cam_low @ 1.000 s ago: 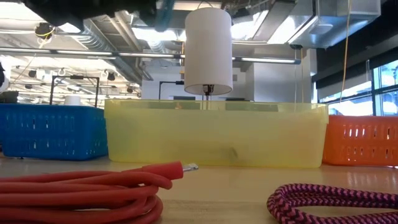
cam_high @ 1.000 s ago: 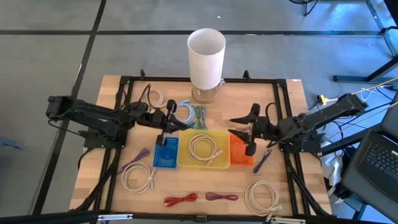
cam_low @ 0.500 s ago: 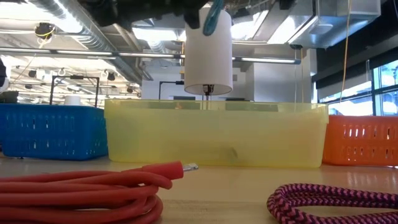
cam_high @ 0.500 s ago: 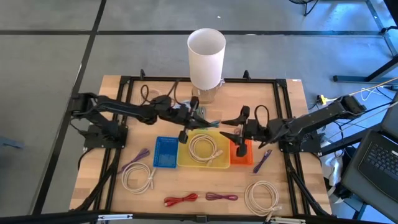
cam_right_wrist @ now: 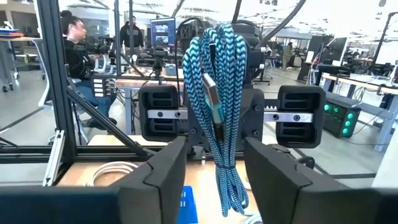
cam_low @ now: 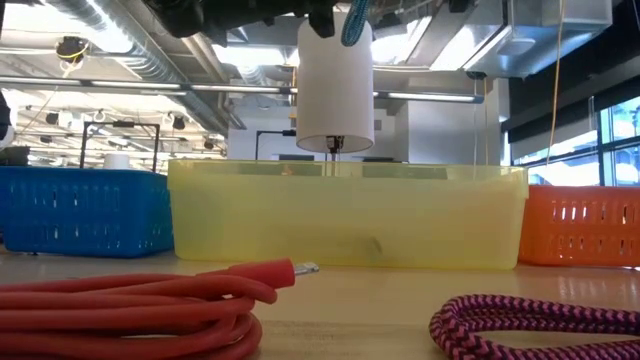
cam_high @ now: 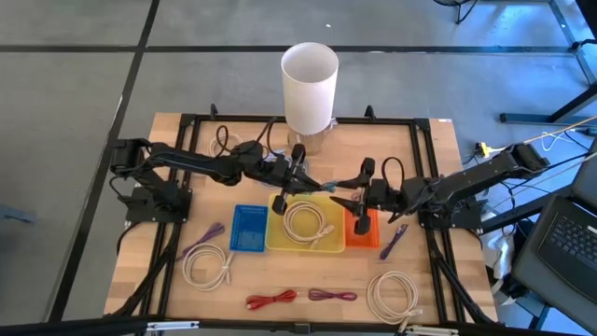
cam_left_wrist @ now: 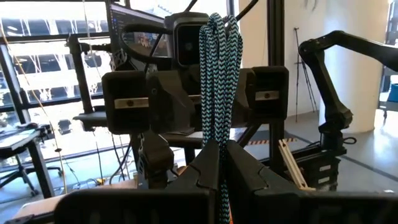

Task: Pick & Place USB Port
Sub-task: Put the blue and black charger cable into the orange bin

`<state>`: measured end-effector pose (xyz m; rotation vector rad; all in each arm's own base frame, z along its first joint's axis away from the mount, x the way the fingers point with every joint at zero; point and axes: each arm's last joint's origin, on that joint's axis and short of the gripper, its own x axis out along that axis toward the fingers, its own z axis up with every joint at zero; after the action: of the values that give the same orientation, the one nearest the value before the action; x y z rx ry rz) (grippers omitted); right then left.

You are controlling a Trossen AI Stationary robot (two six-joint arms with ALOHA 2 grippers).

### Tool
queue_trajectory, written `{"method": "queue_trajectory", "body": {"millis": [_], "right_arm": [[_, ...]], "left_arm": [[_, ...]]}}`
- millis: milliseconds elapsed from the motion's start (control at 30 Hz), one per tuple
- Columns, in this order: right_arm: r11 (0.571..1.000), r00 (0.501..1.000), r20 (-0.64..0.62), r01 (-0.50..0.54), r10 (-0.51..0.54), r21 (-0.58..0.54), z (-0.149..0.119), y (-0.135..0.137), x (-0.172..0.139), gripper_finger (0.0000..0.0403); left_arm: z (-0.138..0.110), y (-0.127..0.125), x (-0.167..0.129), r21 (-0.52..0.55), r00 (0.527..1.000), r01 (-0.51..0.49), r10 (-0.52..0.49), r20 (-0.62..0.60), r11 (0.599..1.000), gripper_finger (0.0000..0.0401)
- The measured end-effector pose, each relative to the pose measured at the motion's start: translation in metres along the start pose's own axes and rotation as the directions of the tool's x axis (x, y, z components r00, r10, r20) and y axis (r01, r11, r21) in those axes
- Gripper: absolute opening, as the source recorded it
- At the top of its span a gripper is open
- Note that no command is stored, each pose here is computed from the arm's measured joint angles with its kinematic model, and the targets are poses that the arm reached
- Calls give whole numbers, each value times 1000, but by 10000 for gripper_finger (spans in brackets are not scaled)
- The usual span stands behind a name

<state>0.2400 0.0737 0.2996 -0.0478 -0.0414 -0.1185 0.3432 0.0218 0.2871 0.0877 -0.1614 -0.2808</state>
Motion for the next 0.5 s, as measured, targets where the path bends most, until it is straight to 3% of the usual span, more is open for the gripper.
{"method": "queue_trajectory", "body": {"millis": [233,500], "right_arm": [[1000,999,27,17,-17,15,3,-6,3,115],[999,998,54,-30,28,35,-1,-10,12,94]], "left_arm": [[-1,0,0,-5,1000,-2,2,-11,1000,3],[-2,0,0,-13,1000,1,-1,-22,1000,3]]}}
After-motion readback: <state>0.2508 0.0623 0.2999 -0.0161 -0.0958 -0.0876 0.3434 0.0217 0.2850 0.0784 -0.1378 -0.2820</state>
